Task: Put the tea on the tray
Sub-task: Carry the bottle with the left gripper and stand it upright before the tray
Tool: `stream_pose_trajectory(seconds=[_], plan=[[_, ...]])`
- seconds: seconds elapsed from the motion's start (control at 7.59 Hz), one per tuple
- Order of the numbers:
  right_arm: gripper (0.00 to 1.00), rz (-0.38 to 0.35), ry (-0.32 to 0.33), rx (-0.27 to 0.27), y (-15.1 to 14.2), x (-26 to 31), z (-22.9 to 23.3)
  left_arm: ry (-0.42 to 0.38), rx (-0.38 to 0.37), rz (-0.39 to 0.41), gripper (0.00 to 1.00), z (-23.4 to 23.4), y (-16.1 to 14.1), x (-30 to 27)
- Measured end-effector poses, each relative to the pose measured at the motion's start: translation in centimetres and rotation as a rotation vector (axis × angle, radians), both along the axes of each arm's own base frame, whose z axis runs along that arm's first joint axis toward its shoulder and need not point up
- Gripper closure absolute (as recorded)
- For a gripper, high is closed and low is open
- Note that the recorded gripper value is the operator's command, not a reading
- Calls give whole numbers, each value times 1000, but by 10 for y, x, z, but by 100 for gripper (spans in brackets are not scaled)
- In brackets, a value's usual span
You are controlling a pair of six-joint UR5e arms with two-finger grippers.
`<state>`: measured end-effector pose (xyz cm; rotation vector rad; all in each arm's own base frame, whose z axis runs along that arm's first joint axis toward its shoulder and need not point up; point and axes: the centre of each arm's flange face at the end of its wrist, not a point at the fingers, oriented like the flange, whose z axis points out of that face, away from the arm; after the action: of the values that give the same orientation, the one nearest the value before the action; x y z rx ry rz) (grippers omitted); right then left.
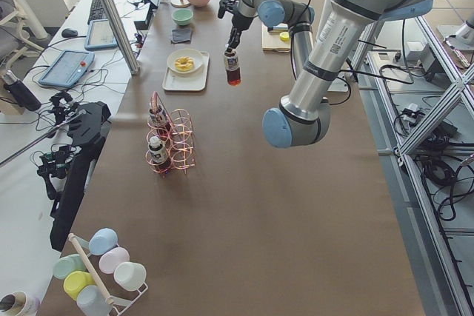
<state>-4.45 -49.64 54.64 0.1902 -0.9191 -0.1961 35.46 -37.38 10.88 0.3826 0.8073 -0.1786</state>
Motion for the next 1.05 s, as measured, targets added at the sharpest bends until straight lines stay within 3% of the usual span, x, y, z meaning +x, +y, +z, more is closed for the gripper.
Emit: stream_pose_trajectory(seconds=[0.13,0.4,0.53,0.66,0.79,1.05], plan=[[1,0,0,-1,0,-1,0,-24,-19,-35,100,-17,26,50],[1,2,5,0,2,0,0,-26,-58,-88,100,-52,47,124],[1,3,7,0,3,0,1,-33,-77,-97,76,-61,51,149],[1,4,8,-1,3,1,1,-42,-87,-95,29,-64,56,165],[1,4,9,-2,4,1,2,-50,-86,-92,18,-64,62,174],[1,9,7,-4,3,0,-1,-58,-80,-85,10,-63,67,180]])
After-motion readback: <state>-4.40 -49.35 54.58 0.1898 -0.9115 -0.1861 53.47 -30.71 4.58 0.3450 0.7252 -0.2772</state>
